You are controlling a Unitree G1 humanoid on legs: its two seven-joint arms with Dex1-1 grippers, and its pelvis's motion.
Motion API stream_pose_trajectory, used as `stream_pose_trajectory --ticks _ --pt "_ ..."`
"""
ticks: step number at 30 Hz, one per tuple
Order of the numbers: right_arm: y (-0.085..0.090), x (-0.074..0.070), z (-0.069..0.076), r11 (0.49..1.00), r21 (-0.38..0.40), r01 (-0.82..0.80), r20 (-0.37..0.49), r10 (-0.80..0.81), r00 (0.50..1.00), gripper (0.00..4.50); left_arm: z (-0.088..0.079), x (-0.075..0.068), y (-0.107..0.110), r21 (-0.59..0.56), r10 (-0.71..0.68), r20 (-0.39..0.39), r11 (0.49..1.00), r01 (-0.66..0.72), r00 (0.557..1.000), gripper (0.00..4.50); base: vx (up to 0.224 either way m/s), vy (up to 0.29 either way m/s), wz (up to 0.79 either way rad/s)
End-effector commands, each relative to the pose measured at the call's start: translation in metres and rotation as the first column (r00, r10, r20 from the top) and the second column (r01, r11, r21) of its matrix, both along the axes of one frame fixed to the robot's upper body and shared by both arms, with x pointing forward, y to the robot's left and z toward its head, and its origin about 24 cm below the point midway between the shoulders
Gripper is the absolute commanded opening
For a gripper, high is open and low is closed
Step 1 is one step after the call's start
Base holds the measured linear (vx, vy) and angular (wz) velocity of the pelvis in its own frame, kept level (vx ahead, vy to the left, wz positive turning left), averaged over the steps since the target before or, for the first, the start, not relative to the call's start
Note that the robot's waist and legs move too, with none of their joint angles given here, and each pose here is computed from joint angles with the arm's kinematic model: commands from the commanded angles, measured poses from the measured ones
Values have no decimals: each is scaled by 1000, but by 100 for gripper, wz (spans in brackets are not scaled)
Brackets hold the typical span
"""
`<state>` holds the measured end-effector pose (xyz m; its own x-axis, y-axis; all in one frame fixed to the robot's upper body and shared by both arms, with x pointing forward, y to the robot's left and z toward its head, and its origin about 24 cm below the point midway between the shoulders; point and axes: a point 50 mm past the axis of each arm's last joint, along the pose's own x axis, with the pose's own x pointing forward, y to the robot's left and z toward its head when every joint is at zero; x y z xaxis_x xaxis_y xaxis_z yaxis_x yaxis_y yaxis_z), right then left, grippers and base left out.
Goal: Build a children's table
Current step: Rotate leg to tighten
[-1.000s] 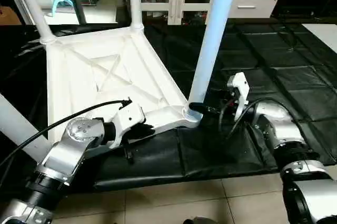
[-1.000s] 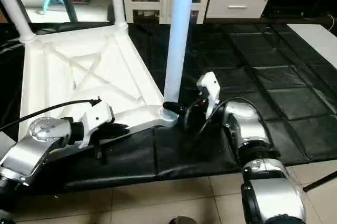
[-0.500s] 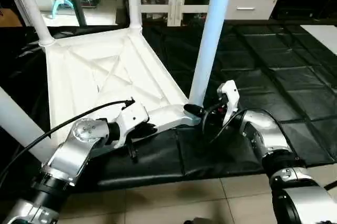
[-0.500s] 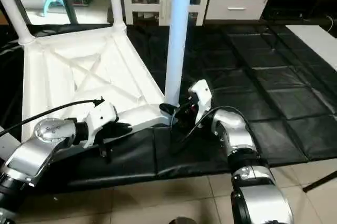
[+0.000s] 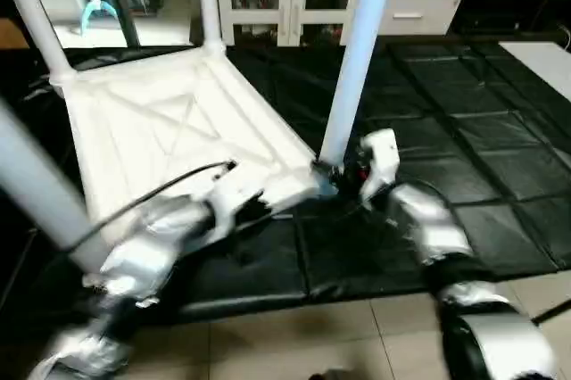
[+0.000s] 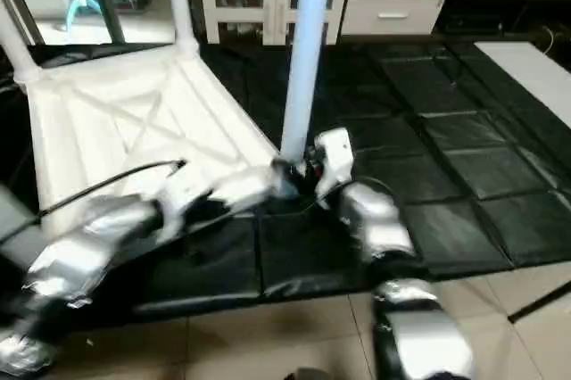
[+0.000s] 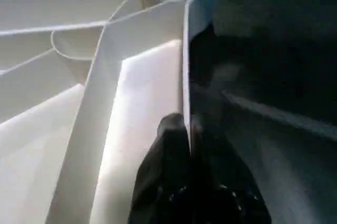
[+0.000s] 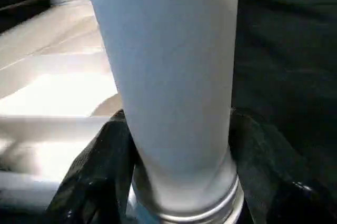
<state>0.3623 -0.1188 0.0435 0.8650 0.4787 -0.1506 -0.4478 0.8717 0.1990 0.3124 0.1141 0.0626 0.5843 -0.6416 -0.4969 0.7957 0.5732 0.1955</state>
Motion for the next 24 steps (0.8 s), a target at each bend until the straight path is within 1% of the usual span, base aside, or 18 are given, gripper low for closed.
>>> stream_pose_trajectory --ticks 1,2,3,4,5,8,9,10,11,12,13,14,15,17,18,19,22,24 --pt "-12 -6 -28 966 4 259 -174 -254 951 232 6 9 -17 -21 95 24 995 -94 995 0 0 0 0" --pt "-13 -7 -32 936 21 352 -214 -340 916 231 8 16 -25 -46 172 20 984 -171 985 0 0 0 0" --pt "-4 -9 -35 933 11 360 -218 -349 911 231 10 19 -39 -91 200 -2 976 -200 980 0 0 0 0" --pt "-1 -9 -36 934 4 356 -215 -347 913 229 11 20 -44 -108 205 -12 973 -205 979 0 0 0 0" --pt "11 -11 -36 948 18 317 -209 -307 929 227 12 19 -53 -122 172 -20 977 -173 985 0 0 0 0" --pt "25 -12 -33 966 63 250 -196 -233 952 221 13 17 -58 -127 130 -12 983 -131 991 0 0 0 0" --pt "36 -12 -27 986 97 133 -163 -116 980 221 13 14 -54 -111 93 10 990 -91 996 0 0 0 0" --pt "36 -12 -27 986 97 133 -163 -116 980 221 13 14 -54 -111 93 10 990 -91 996 0 0 0 0" --pt "38 -11 -22 988 135 80 -128 -63 990 221 12 13 -49 -101 80 13 992 -78 997 0 0 0 0" --pt "35 -9 -15 988 149 34 -80 -23 997 221 10 10 -43 -93 61 12 994 -60 998 0 0 0 0" --pt "30 -7 -9 989 151 -1 -34 6 999 254 8 7 -37 -85 42 9 996 -41 999 0 0 0 0" --pt "30 -7 -9 989 151 -3 -31 8 999 254 8 7 -37 -85 41 9 996 -40 999 0 0 0 0" --pt "25 -5 -4 990 137 -30 8 29 1000 254 6 4 -31 -77 25 1 997 -25 1000 0 0 0 0" --pt "7 -1 7 993 93 -70 69 64 996 292 1 -2 -16 -48 -8 -6 999 8 1000 0 0 0 0" --pt "-5 1 13 993 74 -90 103 82 991 299 -1 -7 -7 -35 -42 -8 999 41 999 0 0 0 0" --pt "-5 1 13 993 74 -90 103 82 991 299 -1 -7 -7 -35 -42 -8 999 41 999 0 0 0 0" --pt "-35 0 32 978 -9 -210 184 208 961 334 -3 -24 15 -16 -170 -18 985 170 985 0 0 0 0" --pt "-43 -2 36 963 -49 -267 200 271 942 345 -3 -30 21 -10 -207 -32 978 206 978 0 0 0 0"
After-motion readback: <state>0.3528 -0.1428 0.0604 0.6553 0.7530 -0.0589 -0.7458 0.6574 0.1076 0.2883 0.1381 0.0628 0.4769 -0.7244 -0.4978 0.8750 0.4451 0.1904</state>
